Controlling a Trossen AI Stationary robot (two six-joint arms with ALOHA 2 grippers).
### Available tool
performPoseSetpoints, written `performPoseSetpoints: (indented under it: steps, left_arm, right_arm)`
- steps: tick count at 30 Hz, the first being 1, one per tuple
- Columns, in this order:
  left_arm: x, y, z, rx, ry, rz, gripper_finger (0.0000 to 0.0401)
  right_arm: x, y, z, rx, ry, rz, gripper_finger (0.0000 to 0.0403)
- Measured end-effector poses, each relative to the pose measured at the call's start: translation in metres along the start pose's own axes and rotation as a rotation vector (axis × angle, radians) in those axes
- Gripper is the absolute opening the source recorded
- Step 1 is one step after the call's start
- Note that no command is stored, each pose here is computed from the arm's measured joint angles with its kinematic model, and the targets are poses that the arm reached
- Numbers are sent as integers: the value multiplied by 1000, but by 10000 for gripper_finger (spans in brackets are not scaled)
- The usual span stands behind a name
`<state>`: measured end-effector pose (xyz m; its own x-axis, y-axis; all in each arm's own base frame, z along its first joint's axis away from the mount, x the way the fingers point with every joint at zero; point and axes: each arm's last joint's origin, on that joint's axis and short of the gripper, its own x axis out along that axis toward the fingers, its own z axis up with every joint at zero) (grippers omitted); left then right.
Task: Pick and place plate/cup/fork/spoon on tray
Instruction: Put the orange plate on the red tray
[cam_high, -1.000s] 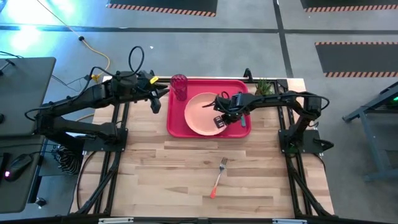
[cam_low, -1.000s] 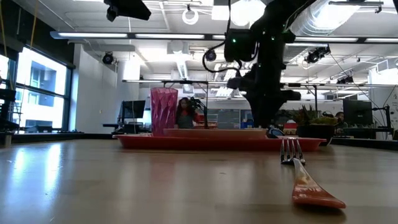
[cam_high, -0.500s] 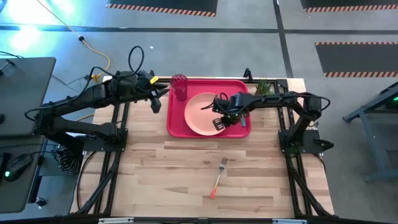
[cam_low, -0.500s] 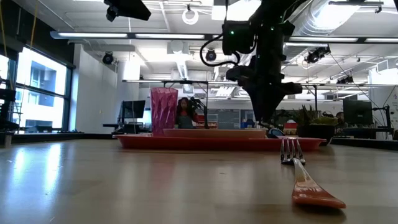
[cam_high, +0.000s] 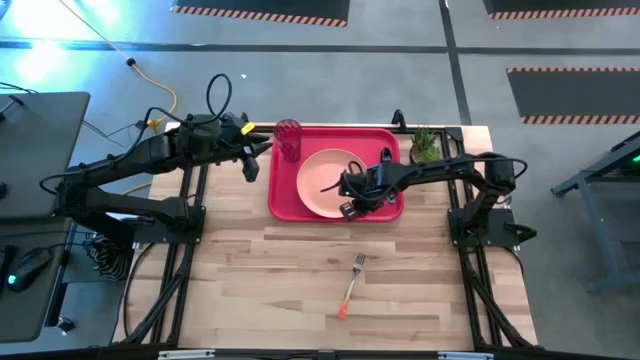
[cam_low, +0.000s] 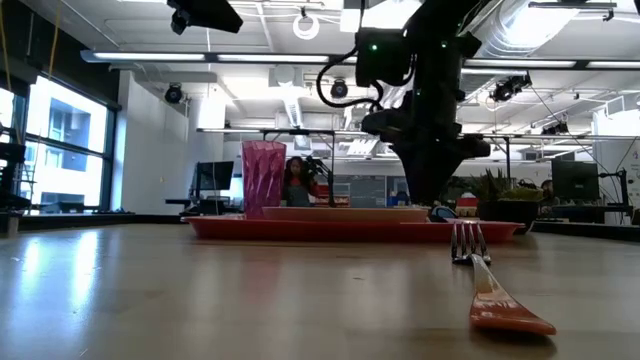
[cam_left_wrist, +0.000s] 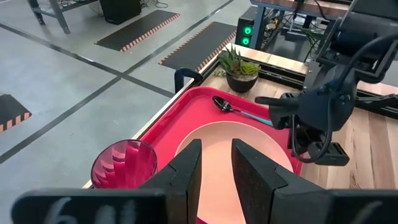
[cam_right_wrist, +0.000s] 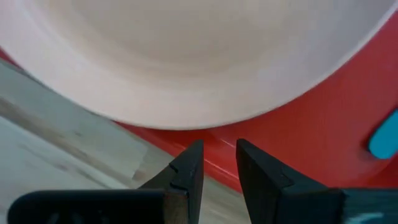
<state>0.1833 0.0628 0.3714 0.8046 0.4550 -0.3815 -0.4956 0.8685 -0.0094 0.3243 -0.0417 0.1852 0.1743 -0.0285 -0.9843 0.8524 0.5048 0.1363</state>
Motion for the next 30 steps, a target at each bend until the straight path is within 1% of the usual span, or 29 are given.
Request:
performPoseSetpoints:
  steps: [6,12,25,30]
  left_arm:
    - [0,0,0,0,0,0,76]
    - [0,0,0,0,0,0,76]
    - [0,0,0,0,0,0,76]
    - [0,0,0,0,1,0,76]
  right_arm:
    - [15,2,2,-19,20,-15,87]
    - [16,3,4,-15,2,-8,87]
    - [16,-12,23,74,-43,-33,87]
    - [16,-14,25,85,-6,-18,87]
